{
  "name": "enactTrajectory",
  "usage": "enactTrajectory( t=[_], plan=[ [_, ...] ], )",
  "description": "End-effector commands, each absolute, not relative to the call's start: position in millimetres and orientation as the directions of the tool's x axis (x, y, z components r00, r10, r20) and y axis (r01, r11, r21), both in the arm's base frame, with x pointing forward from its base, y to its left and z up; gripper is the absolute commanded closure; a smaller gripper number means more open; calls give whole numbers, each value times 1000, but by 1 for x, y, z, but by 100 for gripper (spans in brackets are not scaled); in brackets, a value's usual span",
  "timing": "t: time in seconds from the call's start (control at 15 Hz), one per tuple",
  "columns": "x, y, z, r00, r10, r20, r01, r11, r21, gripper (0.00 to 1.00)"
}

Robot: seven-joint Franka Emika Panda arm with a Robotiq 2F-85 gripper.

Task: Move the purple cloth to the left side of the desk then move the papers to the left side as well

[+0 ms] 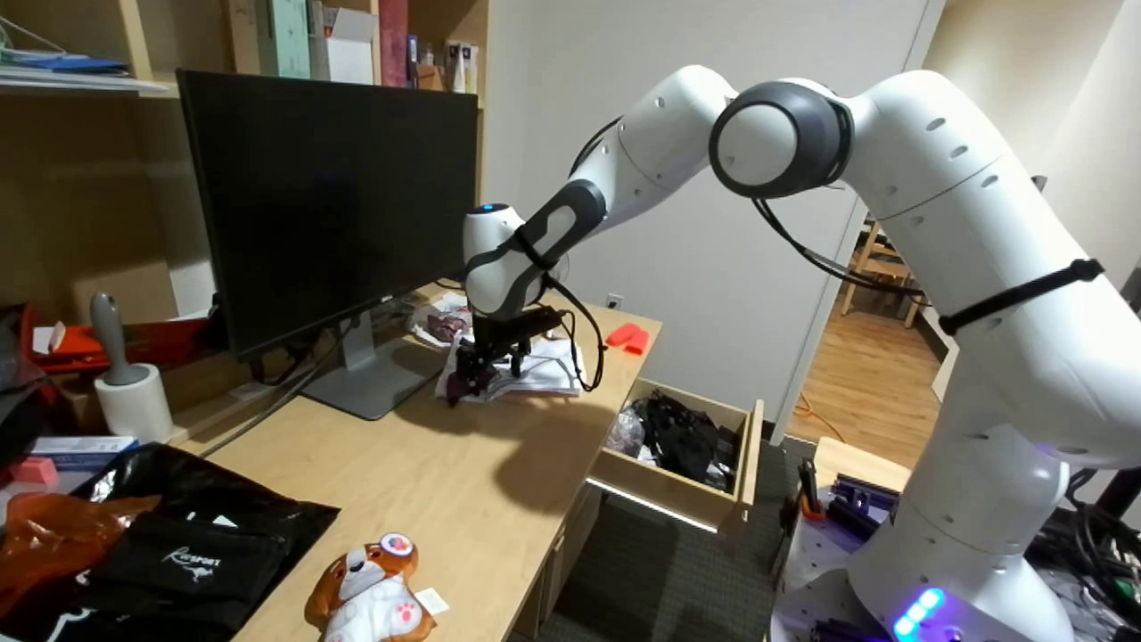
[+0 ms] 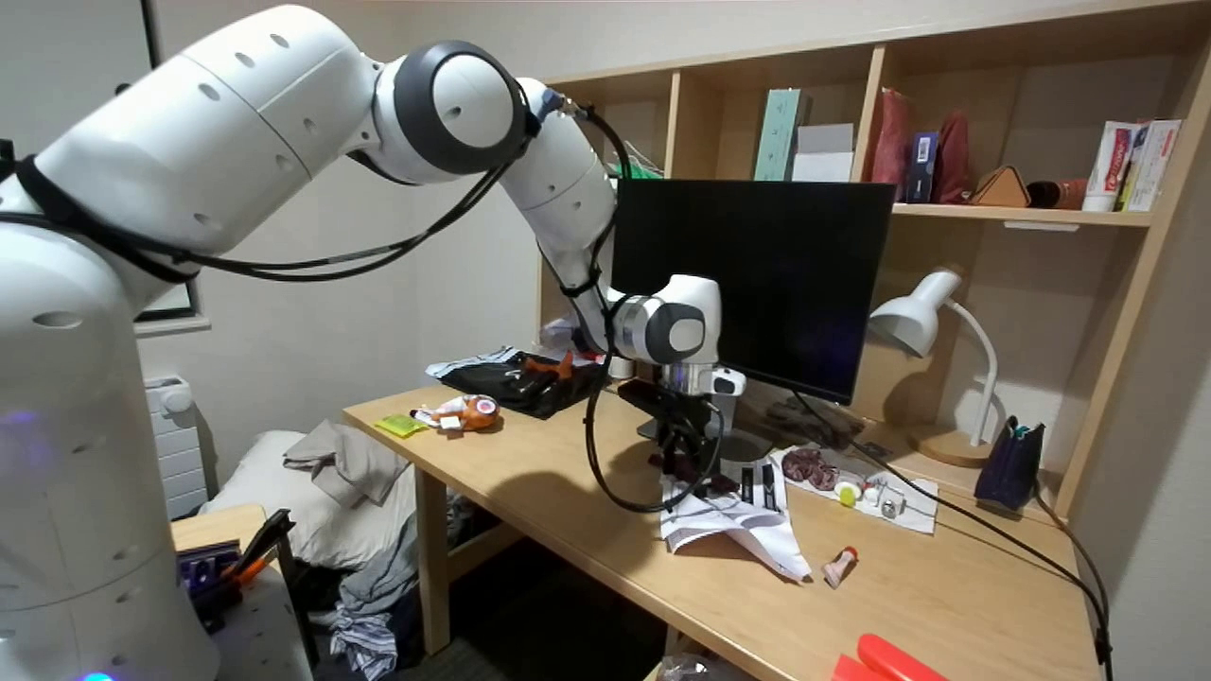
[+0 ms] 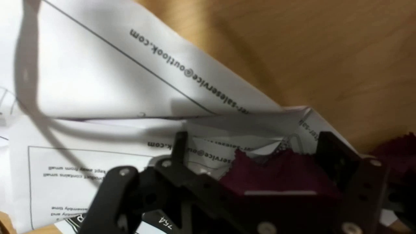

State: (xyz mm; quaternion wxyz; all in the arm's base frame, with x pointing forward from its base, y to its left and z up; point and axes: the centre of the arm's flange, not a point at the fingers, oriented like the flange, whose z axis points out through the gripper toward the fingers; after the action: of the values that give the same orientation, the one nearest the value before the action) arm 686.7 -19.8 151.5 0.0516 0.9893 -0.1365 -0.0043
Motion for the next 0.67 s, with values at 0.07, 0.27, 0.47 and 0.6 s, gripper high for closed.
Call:
enactTrajectory(
  t=[0.07,0.27,0.47,0.6],
  plan=[
    [665,-49,170,952,-306,20,-306,-947,100,0],
    [664,-71,163,944,-329,26,-330,-938,106,0],
    [669,-76,155,937,-347,47,-349,-935,56,0],
    [674,-54,173,934,-354,54,-355,-934,28,0]
  ],
)
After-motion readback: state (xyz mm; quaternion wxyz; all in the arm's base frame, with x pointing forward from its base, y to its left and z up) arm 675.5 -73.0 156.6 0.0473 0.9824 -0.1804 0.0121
